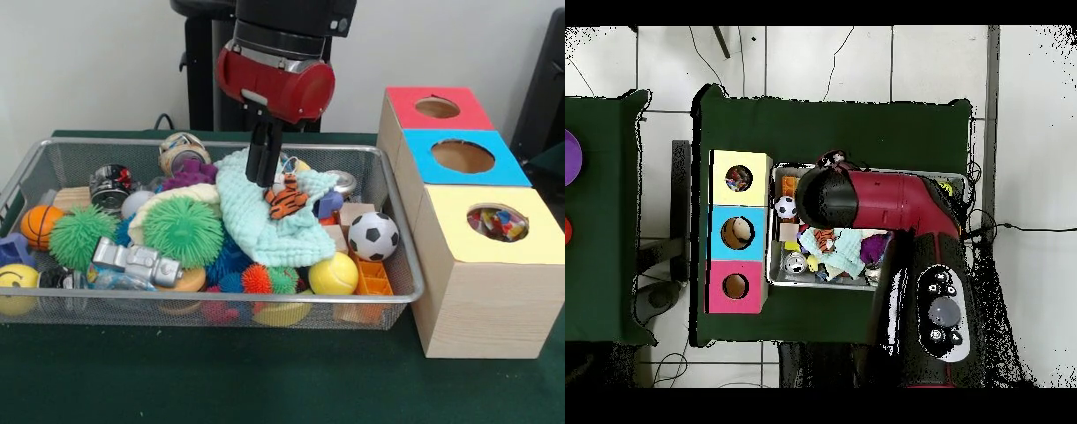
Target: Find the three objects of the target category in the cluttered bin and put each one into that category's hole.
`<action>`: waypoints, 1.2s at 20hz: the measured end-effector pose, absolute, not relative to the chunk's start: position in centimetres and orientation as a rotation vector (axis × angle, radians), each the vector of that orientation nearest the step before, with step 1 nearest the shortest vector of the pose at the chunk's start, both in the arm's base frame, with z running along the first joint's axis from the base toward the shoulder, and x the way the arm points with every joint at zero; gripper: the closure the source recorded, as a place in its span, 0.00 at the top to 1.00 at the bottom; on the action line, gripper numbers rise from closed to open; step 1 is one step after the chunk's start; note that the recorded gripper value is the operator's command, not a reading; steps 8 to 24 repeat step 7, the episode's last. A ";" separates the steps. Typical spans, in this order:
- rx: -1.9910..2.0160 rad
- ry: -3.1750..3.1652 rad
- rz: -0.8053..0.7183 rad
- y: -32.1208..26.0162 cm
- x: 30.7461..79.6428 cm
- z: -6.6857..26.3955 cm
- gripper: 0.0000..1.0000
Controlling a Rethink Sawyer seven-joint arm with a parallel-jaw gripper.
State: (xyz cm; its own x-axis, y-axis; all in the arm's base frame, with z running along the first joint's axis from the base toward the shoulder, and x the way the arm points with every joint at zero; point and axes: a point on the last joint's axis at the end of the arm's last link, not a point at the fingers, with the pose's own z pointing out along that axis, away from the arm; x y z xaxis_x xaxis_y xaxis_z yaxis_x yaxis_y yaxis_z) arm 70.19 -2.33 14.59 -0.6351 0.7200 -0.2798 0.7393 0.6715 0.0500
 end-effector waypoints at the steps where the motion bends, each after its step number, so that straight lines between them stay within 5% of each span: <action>1: 1.164 2.613 -0.101 -2.2 70.1 14.6 0.00; 24: 1.140 2.622 -0.107 -1.6 69.9 14.6 0.00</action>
